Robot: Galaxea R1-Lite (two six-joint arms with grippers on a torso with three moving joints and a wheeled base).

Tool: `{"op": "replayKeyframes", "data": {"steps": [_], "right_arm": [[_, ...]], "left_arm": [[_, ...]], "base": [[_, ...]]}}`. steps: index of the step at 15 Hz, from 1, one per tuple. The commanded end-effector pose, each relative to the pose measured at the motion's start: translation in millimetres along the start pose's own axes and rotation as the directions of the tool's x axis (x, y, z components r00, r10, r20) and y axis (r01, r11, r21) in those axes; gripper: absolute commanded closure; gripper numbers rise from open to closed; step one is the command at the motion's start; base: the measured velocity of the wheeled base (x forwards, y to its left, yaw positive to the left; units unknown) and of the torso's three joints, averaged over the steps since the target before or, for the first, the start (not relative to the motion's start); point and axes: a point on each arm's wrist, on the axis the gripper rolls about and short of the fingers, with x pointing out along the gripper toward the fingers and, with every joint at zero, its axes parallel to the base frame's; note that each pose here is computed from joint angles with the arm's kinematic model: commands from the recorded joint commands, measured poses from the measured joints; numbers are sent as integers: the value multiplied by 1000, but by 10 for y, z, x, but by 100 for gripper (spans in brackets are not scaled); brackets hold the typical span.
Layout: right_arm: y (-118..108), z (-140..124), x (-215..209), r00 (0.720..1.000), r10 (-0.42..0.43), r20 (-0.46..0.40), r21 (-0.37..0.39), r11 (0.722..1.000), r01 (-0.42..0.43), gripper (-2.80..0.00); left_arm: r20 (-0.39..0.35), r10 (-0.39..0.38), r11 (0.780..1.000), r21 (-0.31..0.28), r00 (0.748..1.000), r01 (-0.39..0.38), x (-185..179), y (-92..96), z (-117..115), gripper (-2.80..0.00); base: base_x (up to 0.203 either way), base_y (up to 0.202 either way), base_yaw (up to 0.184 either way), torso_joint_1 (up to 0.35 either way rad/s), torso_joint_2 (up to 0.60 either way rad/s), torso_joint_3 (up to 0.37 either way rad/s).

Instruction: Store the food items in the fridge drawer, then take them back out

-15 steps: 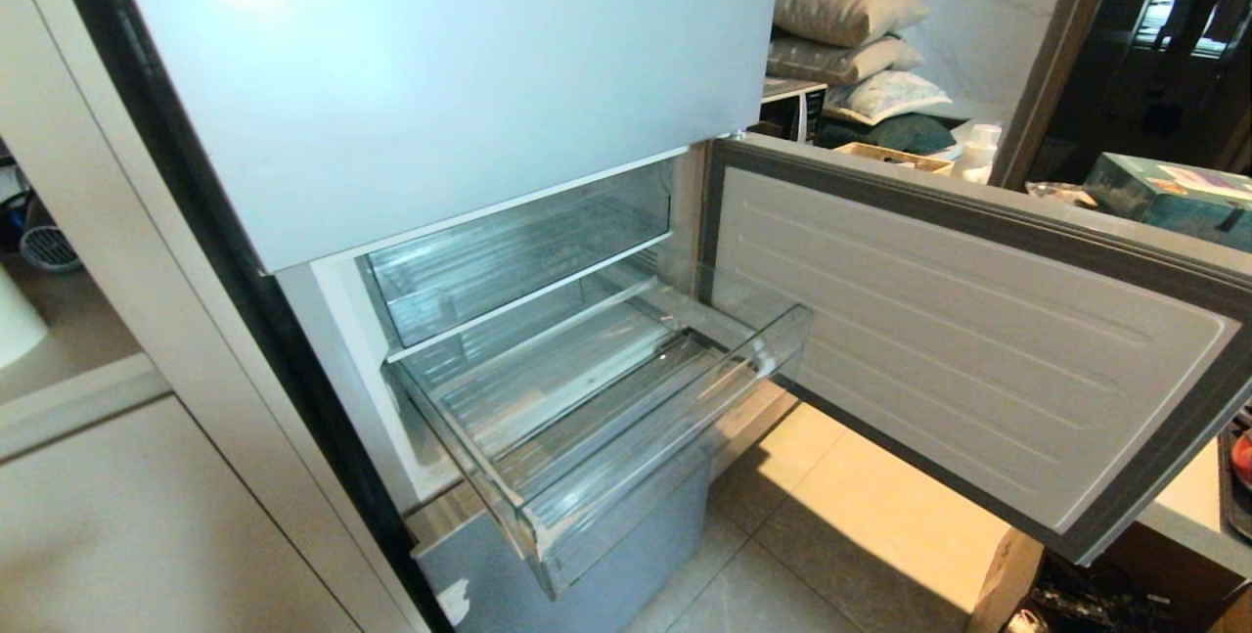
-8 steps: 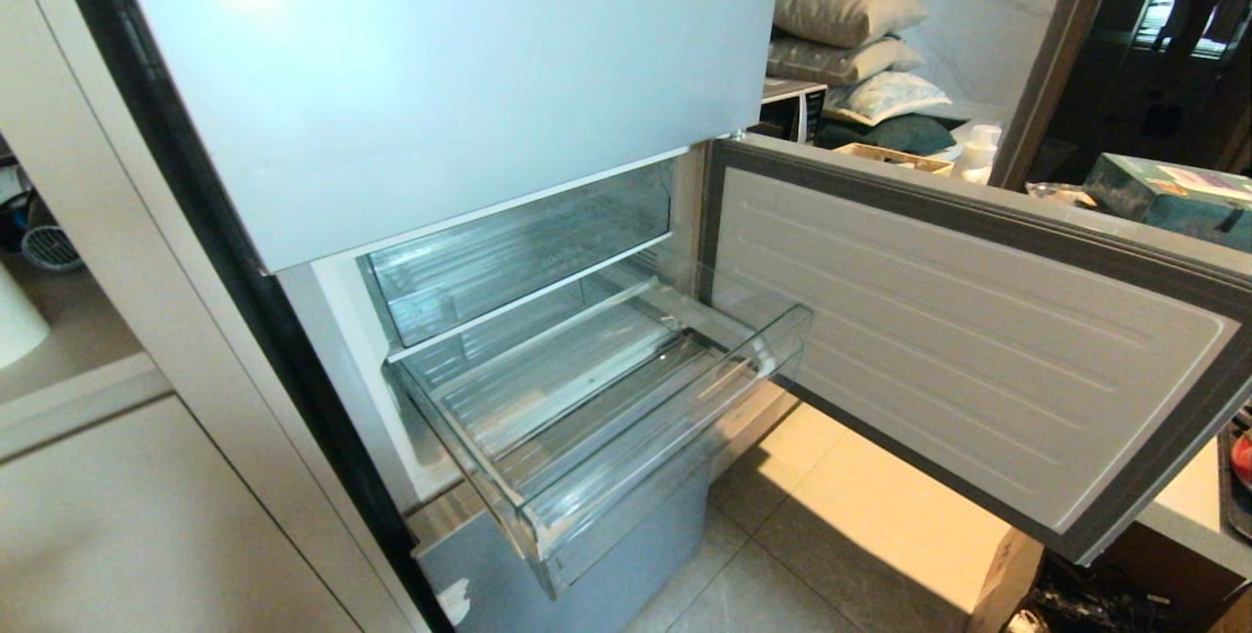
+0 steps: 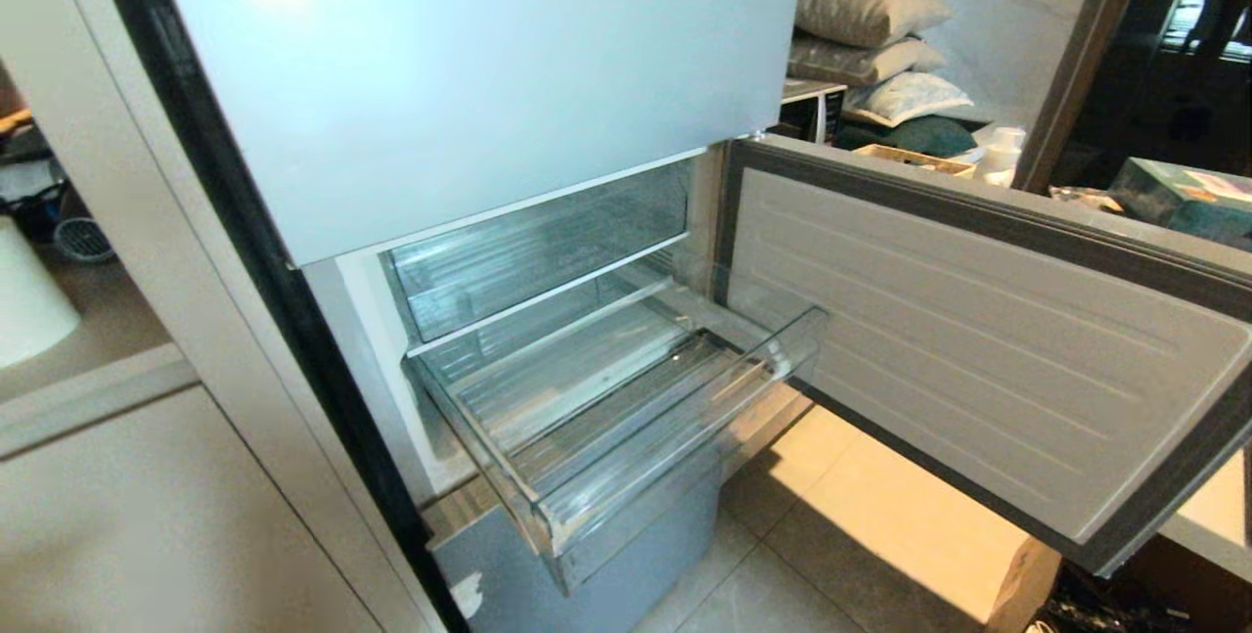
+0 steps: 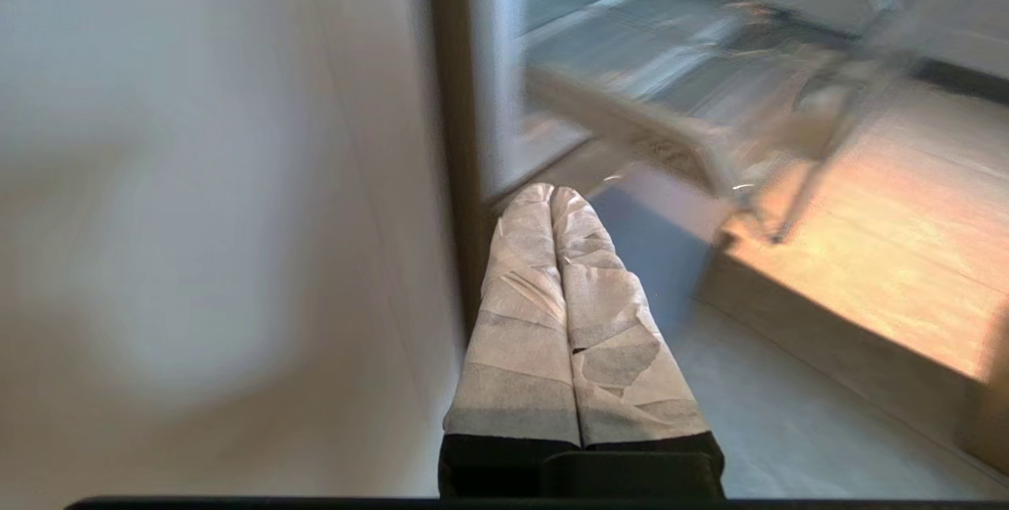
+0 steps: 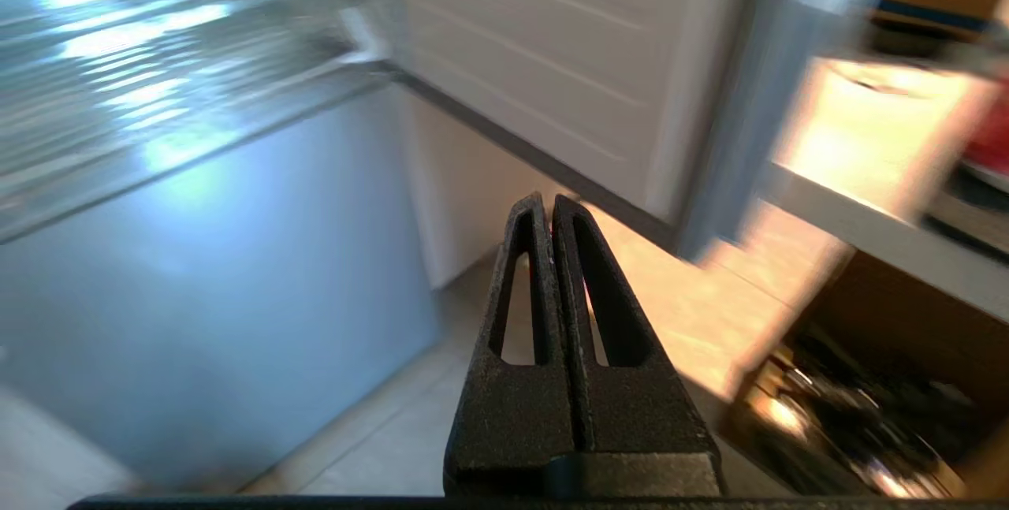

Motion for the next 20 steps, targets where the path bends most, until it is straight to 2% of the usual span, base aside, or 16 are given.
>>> {"op": "replayKeyframes", "data": {"steps": [1,10,20], "right_arm": [[0,0,1,1000,0,-2,1,1000,0,0],[0,0,1,1000,0,-2,1,1000,0,0],[0,1,2,1000,4,-2,-6,1000,-4,0]], "left_arm": [[-2,0,1000,0,1000,0,2,0,-4,0],[-2,0,1000,0,1000,0,2,0,-4,0],[-2,0,1000,0,1000,0,2,0,-4,0]], "base": [[5,-3,160,5,5,2],[2,-6,160,2,3,3],[0,0,0,0,0,0]]}}
